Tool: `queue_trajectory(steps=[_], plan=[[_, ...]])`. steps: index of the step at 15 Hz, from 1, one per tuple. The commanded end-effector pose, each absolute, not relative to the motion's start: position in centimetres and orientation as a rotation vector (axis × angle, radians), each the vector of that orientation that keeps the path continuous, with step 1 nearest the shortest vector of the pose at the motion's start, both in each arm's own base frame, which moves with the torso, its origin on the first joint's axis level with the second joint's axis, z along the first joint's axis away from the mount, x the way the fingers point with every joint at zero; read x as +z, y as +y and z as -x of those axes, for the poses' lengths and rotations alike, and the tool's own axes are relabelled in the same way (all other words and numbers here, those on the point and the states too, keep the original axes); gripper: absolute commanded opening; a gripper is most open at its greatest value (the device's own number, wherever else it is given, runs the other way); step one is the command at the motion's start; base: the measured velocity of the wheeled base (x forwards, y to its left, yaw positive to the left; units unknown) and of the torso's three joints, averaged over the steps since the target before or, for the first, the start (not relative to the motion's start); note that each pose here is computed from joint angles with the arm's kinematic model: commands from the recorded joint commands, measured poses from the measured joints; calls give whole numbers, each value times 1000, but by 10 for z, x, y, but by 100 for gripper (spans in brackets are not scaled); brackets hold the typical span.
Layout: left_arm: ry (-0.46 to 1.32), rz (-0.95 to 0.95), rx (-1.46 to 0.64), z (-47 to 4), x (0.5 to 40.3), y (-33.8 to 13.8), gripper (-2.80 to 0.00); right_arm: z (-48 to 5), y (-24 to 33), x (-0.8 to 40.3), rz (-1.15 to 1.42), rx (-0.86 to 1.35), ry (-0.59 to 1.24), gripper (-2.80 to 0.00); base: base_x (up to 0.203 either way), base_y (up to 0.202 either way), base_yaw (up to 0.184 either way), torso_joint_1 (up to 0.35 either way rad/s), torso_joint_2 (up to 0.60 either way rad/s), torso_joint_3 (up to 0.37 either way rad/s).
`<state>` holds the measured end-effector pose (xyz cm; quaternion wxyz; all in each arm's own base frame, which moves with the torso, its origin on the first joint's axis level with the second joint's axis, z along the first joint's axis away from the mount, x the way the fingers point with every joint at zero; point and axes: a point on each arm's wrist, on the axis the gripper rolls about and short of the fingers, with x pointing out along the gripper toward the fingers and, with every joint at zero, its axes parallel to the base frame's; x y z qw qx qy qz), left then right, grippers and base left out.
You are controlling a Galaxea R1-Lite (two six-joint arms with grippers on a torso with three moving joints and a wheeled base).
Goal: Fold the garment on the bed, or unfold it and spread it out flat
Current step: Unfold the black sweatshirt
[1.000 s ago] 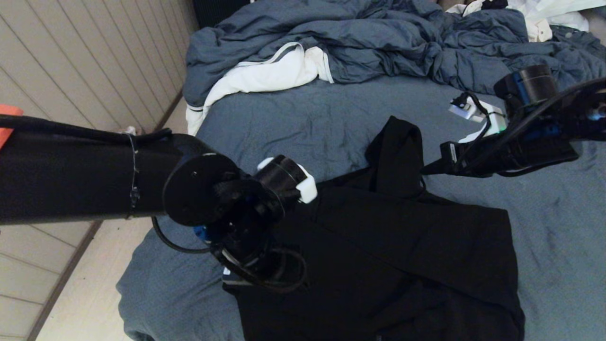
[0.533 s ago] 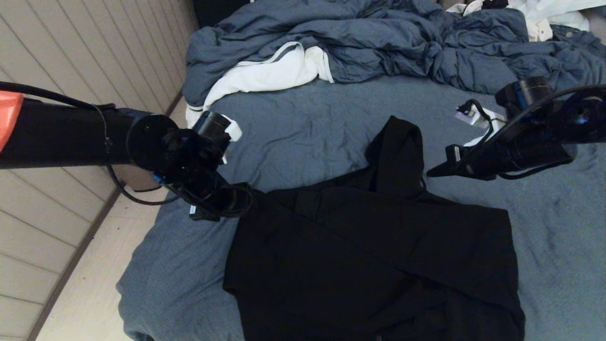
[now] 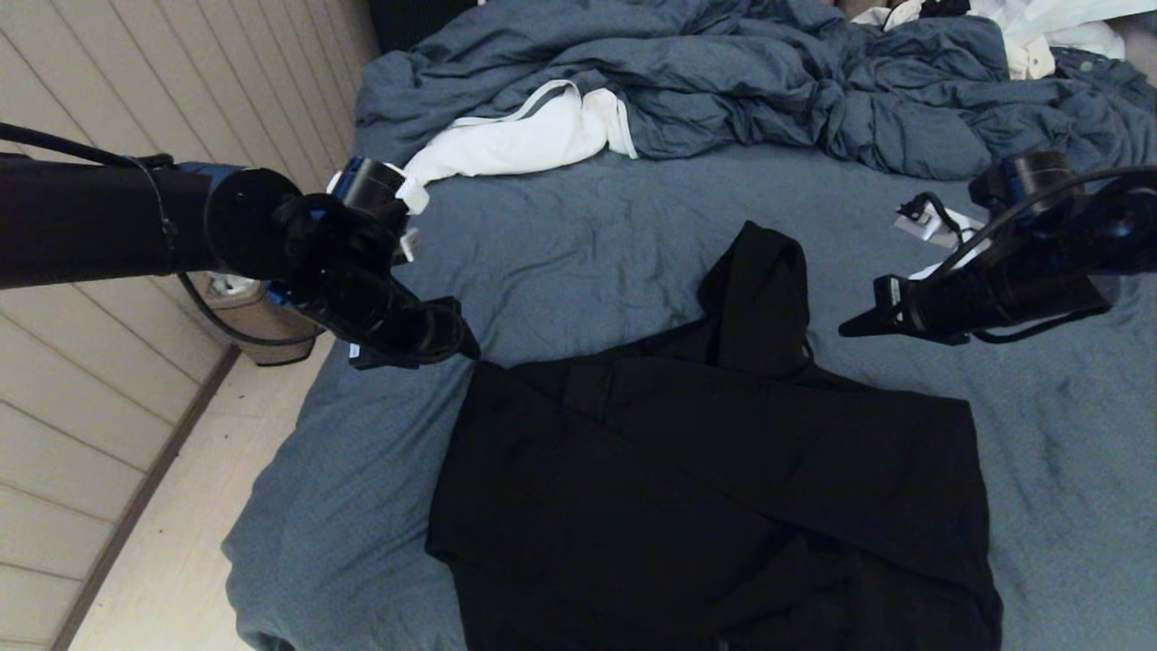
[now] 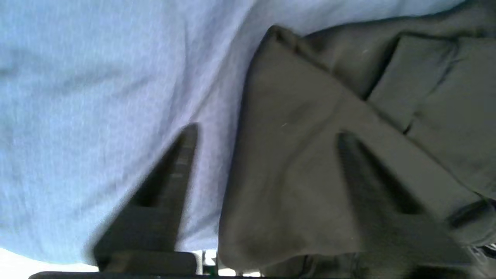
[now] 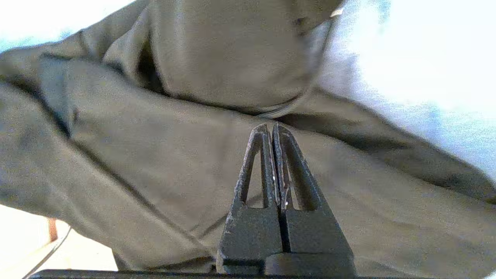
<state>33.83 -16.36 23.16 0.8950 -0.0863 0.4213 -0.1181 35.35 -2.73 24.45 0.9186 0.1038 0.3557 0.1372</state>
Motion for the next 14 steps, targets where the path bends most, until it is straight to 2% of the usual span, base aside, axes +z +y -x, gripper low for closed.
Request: queue_trajectory(steps=[1,9,10,14], plan=[[862,184,-248,-343,233,-166,-280,-354,-35,245,-215,266,728,-280,0,0,0,0,0,0],[896,166,-232,-376,203,-175,-280,-365,-71,228,-178,204,741,-280,0,0,0,0,0,0],[898,168,-232,-377,202,-174,0,-368,-73,224,-180,201,749,0,0,0,0,0,0,0],[891,185,-274,-382,205,-176,0,-368,-81,219,-146,203,757,0,0,0,0,0,0,0]])
